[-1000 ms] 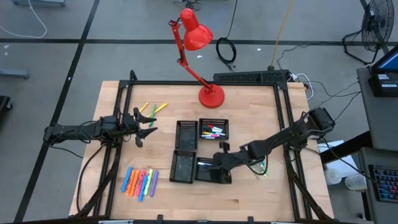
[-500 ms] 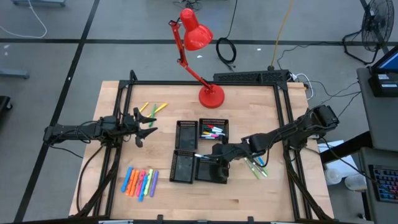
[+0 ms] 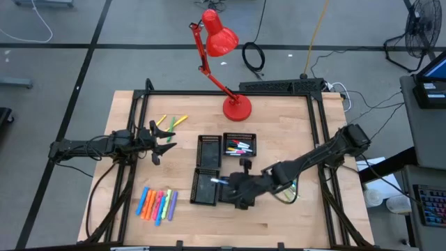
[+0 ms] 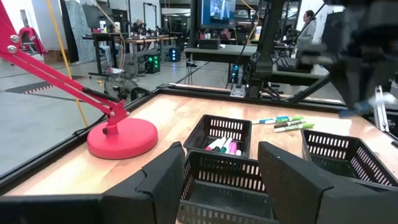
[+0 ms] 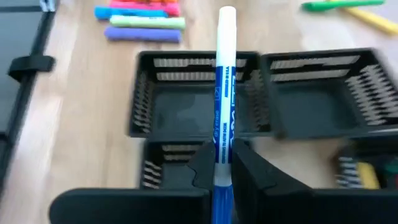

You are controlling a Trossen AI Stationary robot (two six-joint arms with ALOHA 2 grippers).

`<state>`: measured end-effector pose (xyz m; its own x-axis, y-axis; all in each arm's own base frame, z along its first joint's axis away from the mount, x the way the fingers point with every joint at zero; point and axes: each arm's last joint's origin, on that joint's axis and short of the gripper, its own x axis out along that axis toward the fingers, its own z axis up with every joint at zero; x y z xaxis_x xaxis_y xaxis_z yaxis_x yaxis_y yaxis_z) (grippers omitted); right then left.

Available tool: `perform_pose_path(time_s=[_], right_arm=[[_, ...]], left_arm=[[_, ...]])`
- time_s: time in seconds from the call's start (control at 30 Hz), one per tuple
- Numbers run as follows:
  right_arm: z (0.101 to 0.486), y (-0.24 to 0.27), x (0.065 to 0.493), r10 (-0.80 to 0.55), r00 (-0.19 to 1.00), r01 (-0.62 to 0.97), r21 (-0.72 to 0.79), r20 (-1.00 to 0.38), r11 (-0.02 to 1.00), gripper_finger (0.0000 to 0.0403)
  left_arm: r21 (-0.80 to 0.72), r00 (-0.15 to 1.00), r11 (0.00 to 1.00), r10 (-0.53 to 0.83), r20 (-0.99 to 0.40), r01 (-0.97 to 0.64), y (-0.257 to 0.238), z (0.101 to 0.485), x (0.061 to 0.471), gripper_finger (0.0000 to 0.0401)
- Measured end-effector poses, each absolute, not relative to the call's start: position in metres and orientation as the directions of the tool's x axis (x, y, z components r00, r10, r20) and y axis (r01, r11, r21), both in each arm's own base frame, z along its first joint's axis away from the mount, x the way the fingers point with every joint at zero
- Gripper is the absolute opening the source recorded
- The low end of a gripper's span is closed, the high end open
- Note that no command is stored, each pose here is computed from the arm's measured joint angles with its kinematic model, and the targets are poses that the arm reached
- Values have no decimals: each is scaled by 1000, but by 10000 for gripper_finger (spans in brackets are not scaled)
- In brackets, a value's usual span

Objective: Pick & Place Markers
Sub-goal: Put the blue marker pen into the bottom right black bin

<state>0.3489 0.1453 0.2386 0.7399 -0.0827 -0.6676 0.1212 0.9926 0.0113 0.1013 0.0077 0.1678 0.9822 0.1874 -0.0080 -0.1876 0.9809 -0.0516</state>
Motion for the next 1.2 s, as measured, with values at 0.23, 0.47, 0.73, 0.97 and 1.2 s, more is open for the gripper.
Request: perform_pose_path(time_s=[0.23, 0.47, 0.73, 0.97, 1.2], right_arm=[[210, 151, 357, -56, 653, 116, 27, -756, 993, 20], [202, 147, 354, -85, 627, 203, 57, -775, 978, 20], [186, 147, 344, -93, 588, 308, 116, -804, 944, 20], [174, 149, 335, -72, 550, 389, 179, -832, 904, 34], [172, 150, 334, -27, 537, 408, 231, -843, 883, 59]], left_arm=[[-51, 982, 981, 187, -9, -188, 8, 168, 101, 209], [-51, 982, 981, 188, -9, -188, 8, 168, 101, 209], [-51, 982, 981, 188, -9, -188, 8, 168, 101, 209], [-51, 982, 981, 188, -9, -188, 8, 168, 101, 209], [-51, 982, 981, 188, -9, -188, 8, 168, 101, 209]])
